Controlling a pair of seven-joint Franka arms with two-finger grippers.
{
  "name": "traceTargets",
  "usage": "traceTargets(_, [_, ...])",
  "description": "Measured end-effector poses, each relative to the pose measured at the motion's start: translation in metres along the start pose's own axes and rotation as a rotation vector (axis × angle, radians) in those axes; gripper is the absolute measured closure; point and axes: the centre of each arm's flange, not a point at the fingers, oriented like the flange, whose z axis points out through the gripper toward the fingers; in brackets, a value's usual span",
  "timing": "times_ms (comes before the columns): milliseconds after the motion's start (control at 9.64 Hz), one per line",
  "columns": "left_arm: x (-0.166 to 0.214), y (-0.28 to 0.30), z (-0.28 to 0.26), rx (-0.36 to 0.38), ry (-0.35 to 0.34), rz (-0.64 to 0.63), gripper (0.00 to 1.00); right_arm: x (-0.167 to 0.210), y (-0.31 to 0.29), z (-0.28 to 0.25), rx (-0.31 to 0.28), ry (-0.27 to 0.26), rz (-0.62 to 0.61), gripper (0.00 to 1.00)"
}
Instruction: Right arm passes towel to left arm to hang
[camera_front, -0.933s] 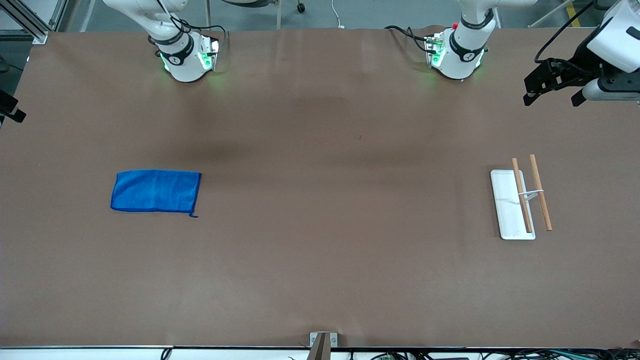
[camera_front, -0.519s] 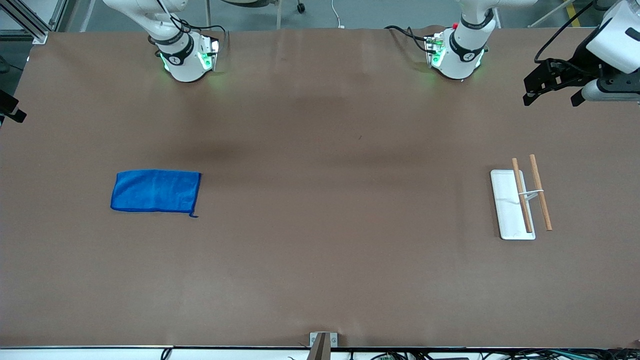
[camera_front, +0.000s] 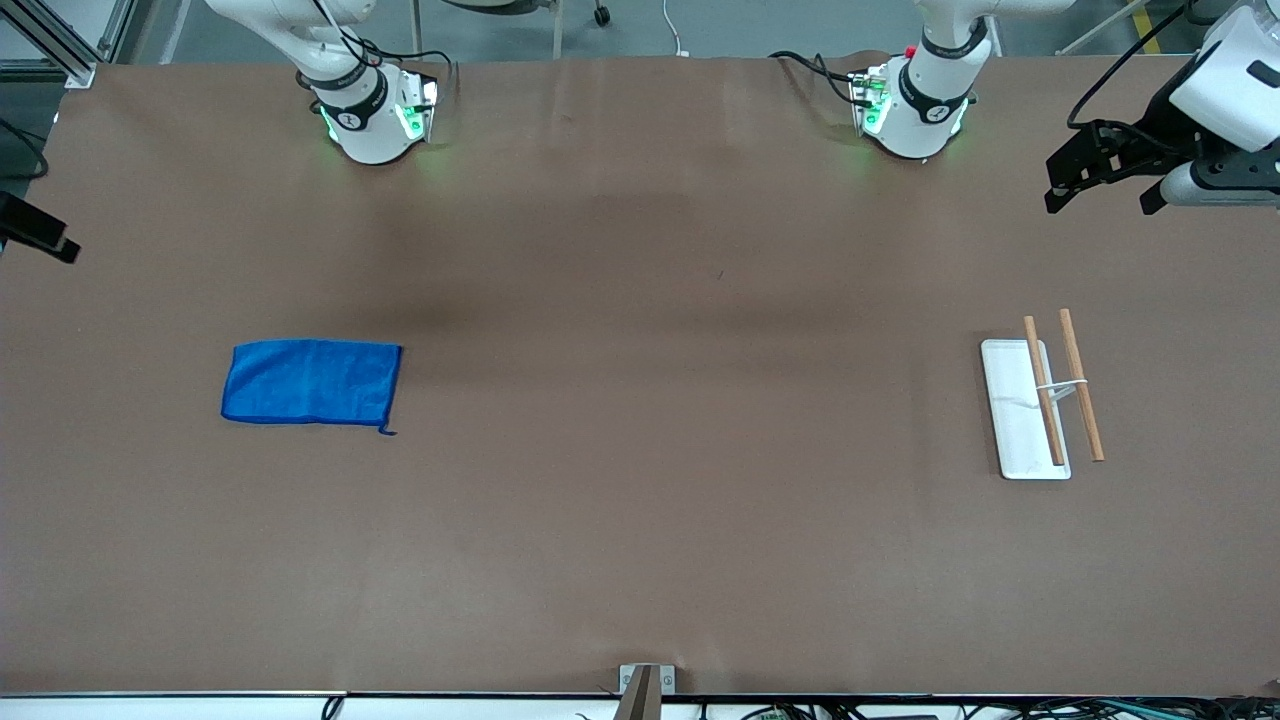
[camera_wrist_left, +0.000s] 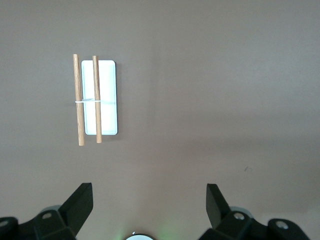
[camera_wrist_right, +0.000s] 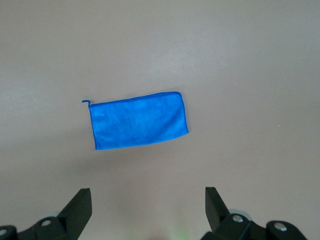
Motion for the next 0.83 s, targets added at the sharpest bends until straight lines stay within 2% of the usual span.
traceTargets(207, [0.0, 0.0, 0.001, 0.0, -0.002, 0.0, 0.0, 0.012, -0.008, 0.033, -0.004, -0.052, -0.013, 0.0])
traceTargets(415, [0.0, 0.0, 0.001, 0.0, -0.003, -0.001, 0.0, 0.026, -0.015, 0.083, -0.003, -0.027, -0.044, 0.0])
traceTargets(622, [0.0, 0.0, 0.001, 0.0, -0.003, -0.001, 0.0, 0.037, -0.02, 0.17, -0.004, 0.013, -0.12, 0.0])
traceTargets(830, [0.0, 0.0, 0.002, 0.001, -0.007, -0.001, 0.0, 0.036, -0.024, 0.25, -0.006, 0.02, -0.149, 0.0])
